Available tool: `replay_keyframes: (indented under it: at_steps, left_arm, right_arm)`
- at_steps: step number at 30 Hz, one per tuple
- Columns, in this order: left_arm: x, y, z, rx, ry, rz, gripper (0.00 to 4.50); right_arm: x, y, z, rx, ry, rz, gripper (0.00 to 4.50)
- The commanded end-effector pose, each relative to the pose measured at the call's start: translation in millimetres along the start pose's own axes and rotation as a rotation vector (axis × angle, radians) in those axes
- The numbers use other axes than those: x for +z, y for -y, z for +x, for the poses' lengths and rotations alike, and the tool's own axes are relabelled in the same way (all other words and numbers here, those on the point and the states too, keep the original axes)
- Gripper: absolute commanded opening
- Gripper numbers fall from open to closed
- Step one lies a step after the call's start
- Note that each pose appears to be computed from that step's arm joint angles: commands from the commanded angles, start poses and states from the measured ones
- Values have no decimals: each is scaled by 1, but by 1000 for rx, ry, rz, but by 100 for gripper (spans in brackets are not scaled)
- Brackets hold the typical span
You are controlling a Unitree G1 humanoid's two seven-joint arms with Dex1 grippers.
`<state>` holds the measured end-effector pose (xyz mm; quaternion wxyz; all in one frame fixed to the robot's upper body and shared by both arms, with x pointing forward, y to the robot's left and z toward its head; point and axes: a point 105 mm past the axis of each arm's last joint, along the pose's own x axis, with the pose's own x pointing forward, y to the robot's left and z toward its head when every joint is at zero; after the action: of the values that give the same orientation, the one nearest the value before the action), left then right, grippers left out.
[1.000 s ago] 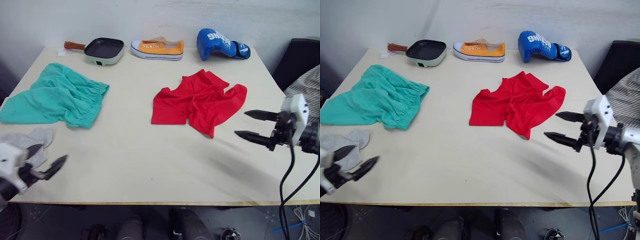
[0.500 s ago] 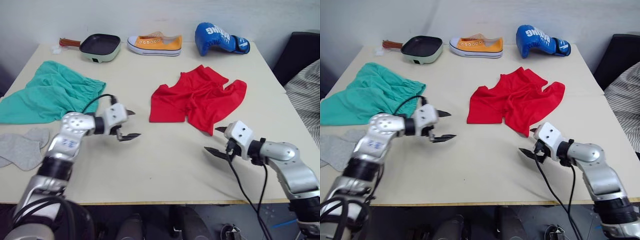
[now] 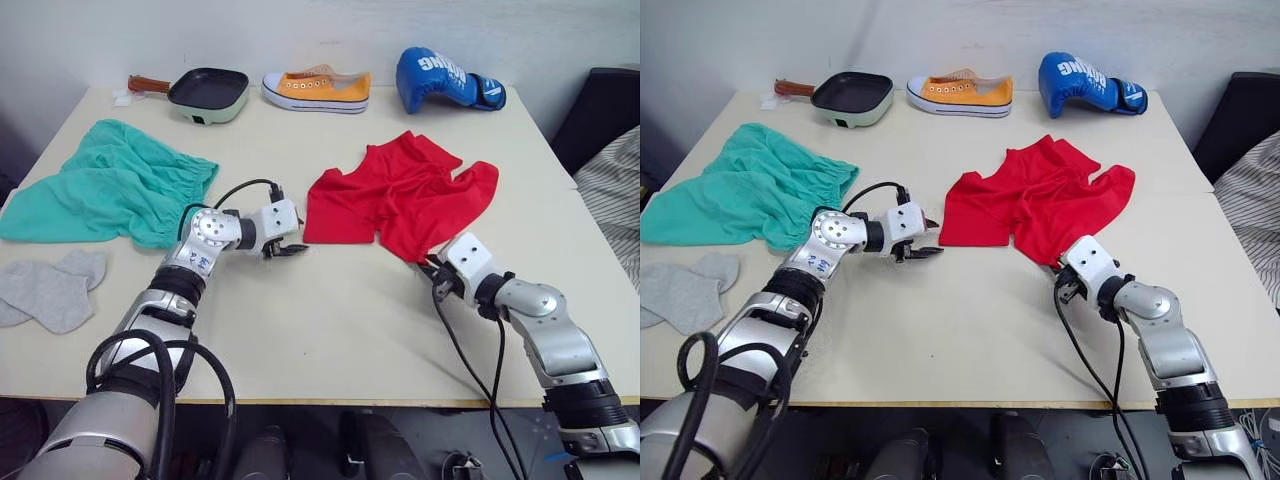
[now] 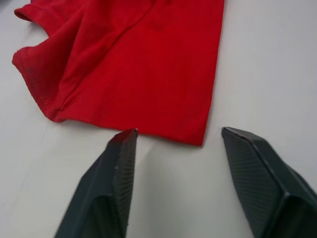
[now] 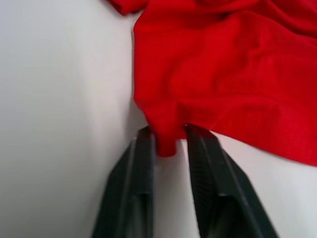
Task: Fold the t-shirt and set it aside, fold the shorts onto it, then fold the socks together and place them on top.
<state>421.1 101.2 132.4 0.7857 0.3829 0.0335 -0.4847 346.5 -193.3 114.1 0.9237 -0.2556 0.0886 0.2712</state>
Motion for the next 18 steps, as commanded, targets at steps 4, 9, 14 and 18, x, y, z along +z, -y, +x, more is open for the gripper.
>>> replay_keyframes:
  at_steps: [4,9,14,18]
  left_arm:
    - [0,-7,1,27,-15,7,57]
    - [2,-6,1,5,-4,18,2]
    - [6,-3,-13,-65,46,40,2]
    - [-5,10,-42,-198,42,60,2]
  right_arm:
    - [11,14,-5,-48,24,-33,0]
    - [10,17,-13,-42,23,-48,0]
    - [15,17,-20,6,38,-102,0]
    - [15,20,-42,97,9,-234,0]
